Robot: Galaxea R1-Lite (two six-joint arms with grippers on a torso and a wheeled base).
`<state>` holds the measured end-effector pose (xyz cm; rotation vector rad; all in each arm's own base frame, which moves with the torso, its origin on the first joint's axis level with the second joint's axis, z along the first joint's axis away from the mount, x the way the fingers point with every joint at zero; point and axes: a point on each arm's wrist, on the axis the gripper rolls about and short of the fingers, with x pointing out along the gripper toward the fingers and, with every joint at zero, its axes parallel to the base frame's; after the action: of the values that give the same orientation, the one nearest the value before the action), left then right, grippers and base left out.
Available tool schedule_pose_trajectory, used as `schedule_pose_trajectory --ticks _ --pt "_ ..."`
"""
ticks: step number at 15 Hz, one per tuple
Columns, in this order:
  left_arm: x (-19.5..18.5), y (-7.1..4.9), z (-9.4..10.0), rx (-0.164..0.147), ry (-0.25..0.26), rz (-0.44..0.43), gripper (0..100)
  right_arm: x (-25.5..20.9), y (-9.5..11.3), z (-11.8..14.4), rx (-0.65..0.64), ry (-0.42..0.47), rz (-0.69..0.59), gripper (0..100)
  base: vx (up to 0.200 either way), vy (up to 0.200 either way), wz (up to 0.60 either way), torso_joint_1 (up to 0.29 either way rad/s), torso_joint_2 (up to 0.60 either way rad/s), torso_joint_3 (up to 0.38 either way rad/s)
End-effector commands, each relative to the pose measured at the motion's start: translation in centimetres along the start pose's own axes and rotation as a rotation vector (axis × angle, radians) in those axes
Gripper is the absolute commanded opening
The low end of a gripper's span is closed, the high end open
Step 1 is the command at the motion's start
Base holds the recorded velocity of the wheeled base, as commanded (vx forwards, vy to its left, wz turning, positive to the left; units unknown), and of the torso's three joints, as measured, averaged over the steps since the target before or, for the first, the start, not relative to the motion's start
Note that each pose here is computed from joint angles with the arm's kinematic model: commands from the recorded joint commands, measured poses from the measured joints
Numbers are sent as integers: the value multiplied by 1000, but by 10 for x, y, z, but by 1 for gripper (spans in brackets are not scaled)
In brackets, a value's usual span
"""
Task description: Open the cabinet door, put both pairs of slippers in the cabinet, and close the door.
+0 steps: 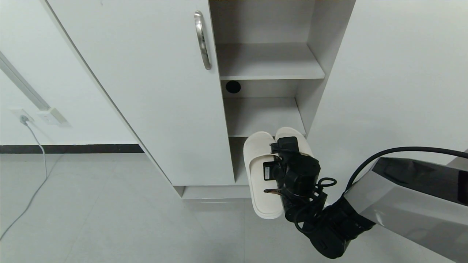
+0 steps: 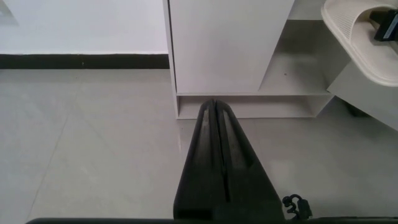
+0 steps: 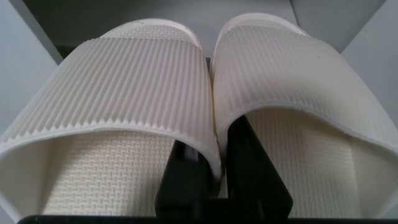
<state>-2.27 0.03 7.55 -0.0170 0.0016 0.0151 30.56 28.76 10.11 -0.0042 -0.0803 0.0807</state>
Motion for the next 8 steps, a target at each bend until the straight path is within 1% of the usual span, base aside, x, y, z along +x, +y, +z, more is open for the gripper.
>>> schedule_pose_trajectory --ticks 1,6,8 --pt "0 0 0 0 1 0 0 0 0 2 2 -3 0 0 200 0 0 -2 2 -2" --pt "0 0 0 2 1 -1 0 -3 3 1 2 -3 10 0 200 0 0 0 1 3" --pt "0 0 0 2 0 -1 0 -3 4 -2 -2 4 13 0 200 0 0 0 2 0"
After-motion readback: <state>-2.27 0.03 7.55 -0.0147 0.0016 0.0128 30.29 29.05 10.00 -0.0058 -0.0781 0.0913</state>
